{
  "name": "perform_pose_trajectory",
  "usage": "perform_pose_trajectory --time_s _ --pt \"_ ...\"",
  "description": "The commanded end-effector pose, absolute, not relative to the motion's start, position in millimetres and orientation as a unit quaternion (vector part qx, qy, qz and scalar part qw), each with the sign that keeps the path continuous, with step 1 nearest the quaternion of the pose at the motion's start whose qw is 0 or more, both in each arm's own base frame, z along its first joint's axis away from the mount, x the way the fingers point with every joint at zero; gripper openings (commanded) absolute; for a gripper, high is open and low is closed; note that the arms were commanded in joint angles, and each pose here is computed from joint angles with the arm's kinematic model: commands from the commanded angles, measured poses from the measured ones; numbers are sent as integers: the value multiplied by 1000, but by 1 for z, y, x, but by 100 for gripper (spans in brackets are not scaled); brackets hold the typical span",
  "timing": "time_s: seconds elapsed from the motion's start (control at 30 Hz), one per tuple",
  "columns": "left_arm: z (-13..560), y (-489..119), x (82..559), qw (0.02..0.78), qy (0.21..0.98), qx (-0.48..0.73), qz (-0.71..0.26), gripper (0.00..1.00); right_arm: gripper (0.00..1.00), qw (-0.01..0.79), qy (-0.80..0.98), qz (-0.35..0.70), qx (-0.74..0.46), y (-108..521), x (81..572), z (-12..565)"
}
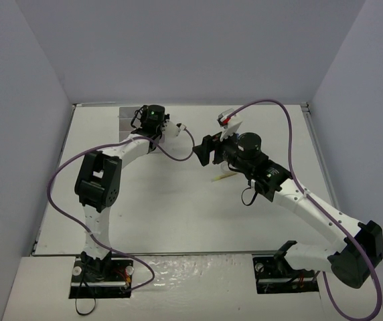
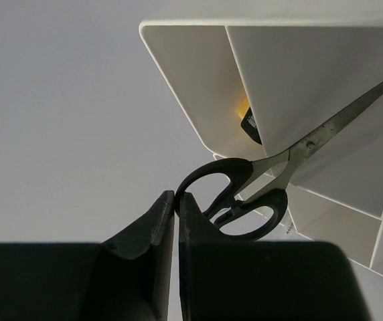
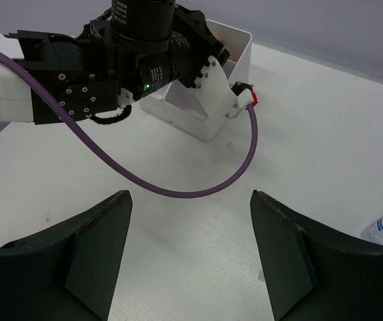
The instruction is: Sort the stationery into containers
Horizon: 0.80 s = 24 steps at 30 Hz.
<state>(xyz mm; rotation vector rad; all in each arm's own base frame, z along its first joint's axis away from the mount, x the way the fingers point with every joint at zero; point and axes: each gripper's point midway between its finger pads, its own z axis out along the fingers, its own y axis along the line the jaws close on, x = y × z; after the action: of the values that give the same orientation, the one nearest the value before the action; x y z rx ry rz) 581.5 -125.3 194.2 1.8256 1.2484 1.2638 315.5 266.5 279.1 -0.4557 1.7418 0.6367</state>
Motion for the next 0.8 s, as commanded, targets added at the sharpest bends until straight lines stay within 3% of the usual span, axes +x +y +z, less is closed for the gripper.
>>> perform_pose_trajectory --time_s 0.0,0.33,0.5,0.53,0.67,0.77 --pt "258 -126 584 337 442 638 532 0 69 612 718 277 -179 260 316 308" --pt "242 -141 575 339 428 645 535 0 69 608 723 277 -175 258 315 302" --pt "249 -142 573 345 435 635 537 21 69 609 724 275 -173 255 314 302" --pt "250 -144 571 347 437 638 531 20 69 608 724 274 -173 255 314 301" --pt "249 -144 567 348 442 645 517 0 69 609 724 274 -174 256 315 302" --pt "246 -144 566 346 445 649 511 0 69 610 723 274 -174 255 314 303"
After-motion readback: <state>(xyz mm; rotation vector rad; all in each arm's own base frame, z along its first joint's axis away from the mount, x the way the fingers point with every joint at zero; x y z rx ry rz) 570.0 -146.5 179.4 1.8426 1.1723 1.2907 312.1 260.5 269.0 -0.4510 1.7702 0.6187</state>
